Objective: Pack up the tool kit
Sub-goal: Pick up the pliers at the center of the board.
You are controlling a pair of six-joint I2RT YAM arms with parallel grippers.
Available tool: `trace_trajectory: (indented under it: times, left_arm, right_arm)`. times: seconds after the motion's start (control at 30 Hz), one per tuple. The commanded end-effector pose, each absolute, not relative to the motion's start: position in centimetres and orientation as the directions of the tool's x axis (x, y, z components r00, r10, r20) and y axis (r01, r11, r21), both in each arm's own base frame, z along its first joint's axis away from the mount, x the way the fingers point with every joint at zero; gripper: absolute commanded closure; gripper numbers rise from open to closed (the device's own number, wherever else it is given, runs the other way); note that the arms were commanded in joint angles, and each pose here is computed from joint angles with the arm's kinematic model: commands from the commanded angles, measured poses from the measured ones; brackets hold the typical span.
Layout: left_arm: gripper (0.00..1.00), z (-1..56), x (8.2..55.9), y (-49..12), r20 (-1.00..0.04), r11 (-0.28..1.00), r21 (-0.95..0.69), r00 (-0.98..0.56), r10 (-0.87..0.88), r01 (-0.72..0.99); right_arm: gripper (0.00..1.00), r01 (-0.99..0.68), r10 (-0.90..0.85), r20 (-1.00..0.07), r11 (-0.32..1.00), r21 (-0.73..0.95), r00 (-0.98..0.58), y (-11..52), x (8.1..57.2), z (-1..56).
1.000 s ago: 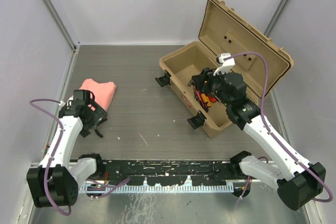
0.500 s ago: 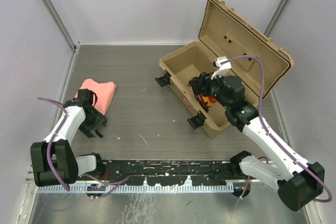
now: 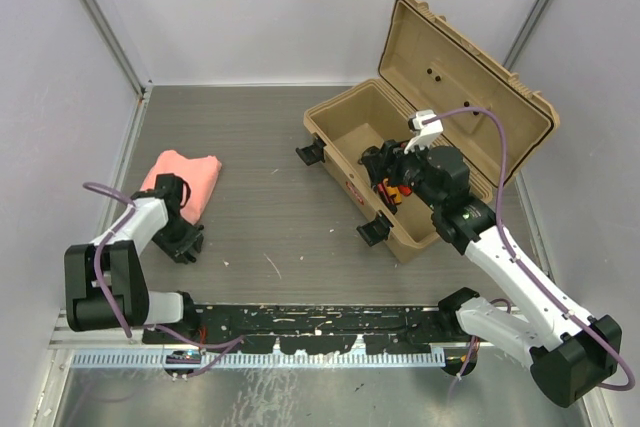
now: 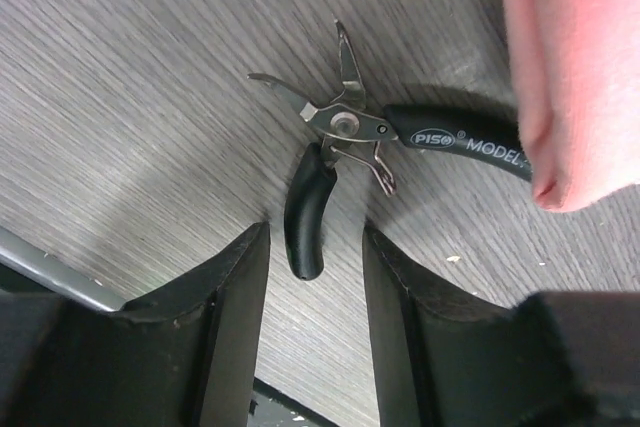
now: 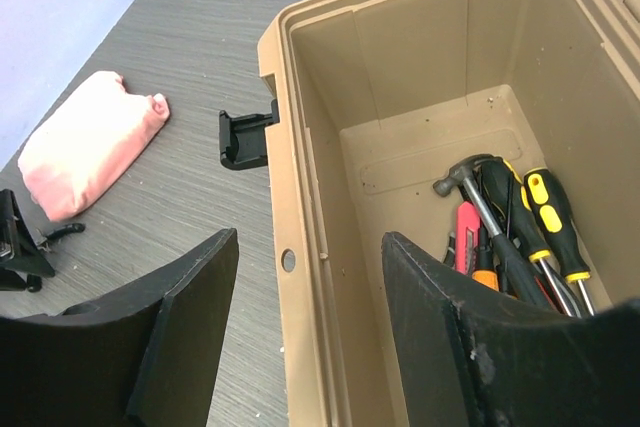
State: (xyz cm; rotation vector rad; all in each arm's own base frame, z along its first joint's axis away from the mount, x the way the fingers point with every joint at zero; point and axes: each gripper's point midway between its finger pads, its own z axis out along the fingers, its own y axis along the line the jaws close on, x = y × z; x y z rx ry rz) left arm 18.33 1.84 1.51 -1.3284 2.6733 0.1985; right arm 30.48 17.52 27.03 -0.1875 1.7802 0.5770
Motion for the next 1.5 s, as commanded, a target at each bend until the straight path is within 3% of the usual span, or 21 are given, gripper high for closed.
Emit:
trace_trajectory:
  times: [0.0,0.13,0.33,0.4,0.57,0.7,1.07,1.17,1.33,1.47]
  left_arm:
    - [0.57,1.3,19.6,3.2,-0.264,0.592,0.061,-0.585,-0.767,-0.804]
    - [0.65,0.6,19.6,3.0,-0.247,0.599,0.062,-0.594,-0.766,-0.798]
    - [0.68,-0.5,18.7,2.7,-0.228,0.591,0.071,-0.589,-0.775,-0.804]
    - [0.76,-0.4,18.7,2.5,-0.219,0.591,0.058,-0.588,-0.779,-0.804]
    - [0.84,0.1,18.5,1.5,-0.204,0.600,-0.005,-0.586,-0.784,-0.800]
    - [0.99,1.4,19.1,-0.2,-0.203,0.618,-0.140,-0.589,-0.782,-0.773]
    - [1.00,7.5,19.5,-2.9,-0.309,0.610,-0.466,-0.528,-0.791,-0.641]
    - [1.00,10.1,20.5,-3.8,-0.367,0.621,-0.571,-0.510,-0.778,-0.537]
    - [1.00,15.3,22.5,-6.5,-0.398,0.603,-0.731,-0.518,-0.757,-0.320]
    - [1.00,18.2,23.0,-8.7,-0.429,0.630,-0.758,-0.600,-0.676,-0.168]
  right_arm:
    - [0.35,-0.433,0.216,-0.944,0.847,0.308,-0.249,17.6,30.3,29.9]
    - [0.35,-0.428,0.223,-0.941,0.846,0.317,-0.256,17.6,30.2,29.9]
    - [0.35,-0.423,0.237,-0.934,0.842,0.334,-0.267,17.7,30.2,30.0]
    - [0.35,-0.423,0.241,-0.932,0.840,0.339,-0.269,17.7,30.2,30.2]
    - [0.35,-0.422,0.255,-0.925,0.833,0.358,-0.281,17.9,30.2,30.4]
    - [0.35,-0.419,0.265,-0.920,0.829,0.370,-0.287,18.0,30.1,30.5]
    - [0.35,-0.432,0.322,-0.894,0.791,0.434,-0.310,18.8,29.9,31.0]
    - [0.42,-0.506,0.316,-0.887,0.734,0.454,-0.337,20.3,29.2,31.2]
    - [0.41,-0.591,0.310,-0.854,0.620,0.515,-0.419,22.9,28.0,31.8]
    - [0.42,-0.596,0.306,-0.821,0.573,0.563,-0.482,24.1,27.9,31.6]
